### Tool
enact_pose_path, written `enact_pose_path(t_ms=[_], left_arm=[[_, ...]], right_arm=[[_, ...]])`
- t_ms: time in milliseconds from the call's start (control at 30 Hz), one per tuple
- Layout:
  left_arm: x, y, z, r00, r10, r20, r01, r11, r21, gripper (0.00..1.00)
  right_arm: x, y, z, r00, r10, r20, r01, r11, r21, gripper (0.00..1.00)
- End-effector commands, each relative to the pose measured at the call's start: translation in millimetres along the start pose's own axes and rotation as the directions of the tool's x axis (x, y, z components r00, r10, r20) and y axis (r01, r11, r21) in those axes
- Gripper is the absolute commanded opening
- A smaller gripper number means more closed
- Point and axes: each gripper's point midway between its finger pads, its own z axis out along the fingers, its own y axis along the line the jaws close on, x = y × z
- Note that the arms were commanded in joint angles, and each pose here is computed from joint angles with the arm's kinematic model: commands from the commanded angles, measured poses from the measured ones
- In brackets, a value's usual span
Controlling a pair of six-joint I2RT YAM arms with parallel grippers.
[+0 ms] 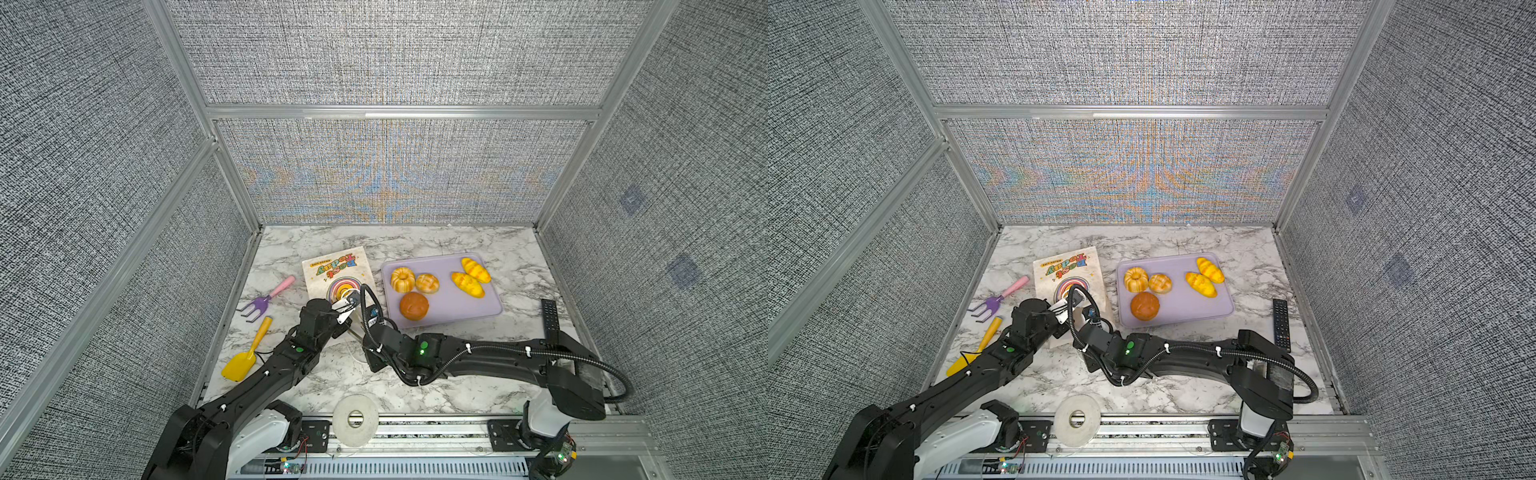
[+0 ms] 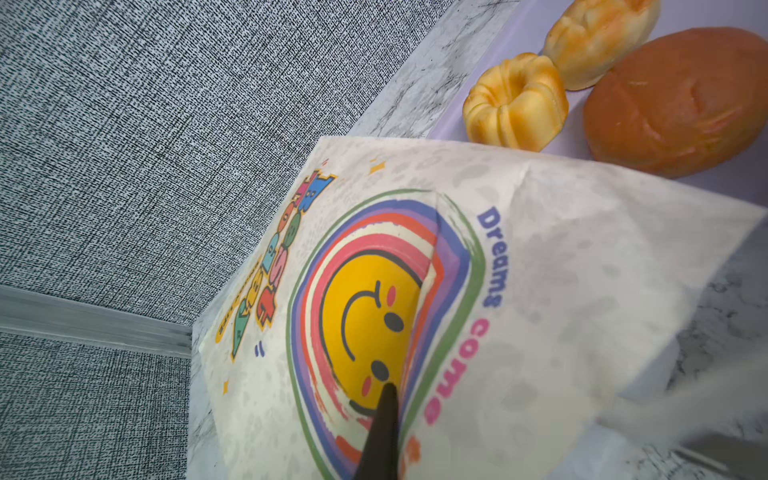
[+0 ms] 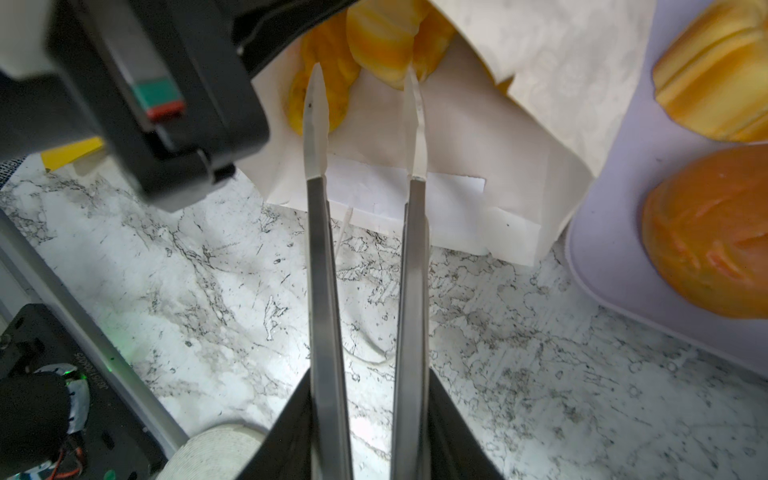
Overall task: Take the fake bread out of the paper bag
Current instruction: 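Reach the tongs into the bag and pinch a yellow bread, then pull the pinched yellow bread out of the bag with the tongs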
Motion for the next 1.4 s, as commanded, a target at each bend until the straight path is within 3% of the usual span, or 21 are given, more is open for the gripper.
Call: enact_pose_path(t_ms=[0,267,567,833,933,1100,1167,1367], left_arm=[[2,2,0,1.000,-0.009,-0.008,0.009,1.000,-0.008,0.00],[1,2,0,1.000,-0.007,-0.007,0.007,1.000,-0.007,0.00],[2,0,0,1.000,-0.005,-0.010,0.005,1.000,-0.002,0.00],[3,0,0,1.000,-0.005,-0.011,0.005,1.000,-0.003,0.00],[3,0,0,1.000,-0.007,-0.011,0.007,1.000,-0.001,0.00],[2,1,0,1.000,-0.008,-0.010,0.008,1.000,-0.007,0.00],[2,2,0,1.000,-0.011,-0.008,0.011,1.000,-0.008,0.00],[1,4,0,1.000,-0.015,-0.007,0.015,1.000,-0.016,0.00]], right_arm=[[-13,-1,3,0.999,0.006,0.043,-0.006,1.000,0.002,0.38],[-22,-11,15,0.998,0.025,0.052,-0.024,1.000,-0.009,0.38],[-33,2,30,0.998,-0.004,0.070,0.012,0.993,-0.121,0.38],[-35,-3,50,0.999,0.017,0.043,-0.012,0.993,-0.114,0.38],[-35,-2,50,0.999,0.009,0.032,-0.005,0.993,-0.121,0.33],[-36,1,36,1.000,-0.001,0.014,0.003,0.990,-0.141,0.08],[-35,1,30,1.000,-0.006,0.004,0.006,0.990,-0.140,0.03],[-31,10,16,0.999,0.010,-0.040,-0.017,0.985,-0.170,0.00]])
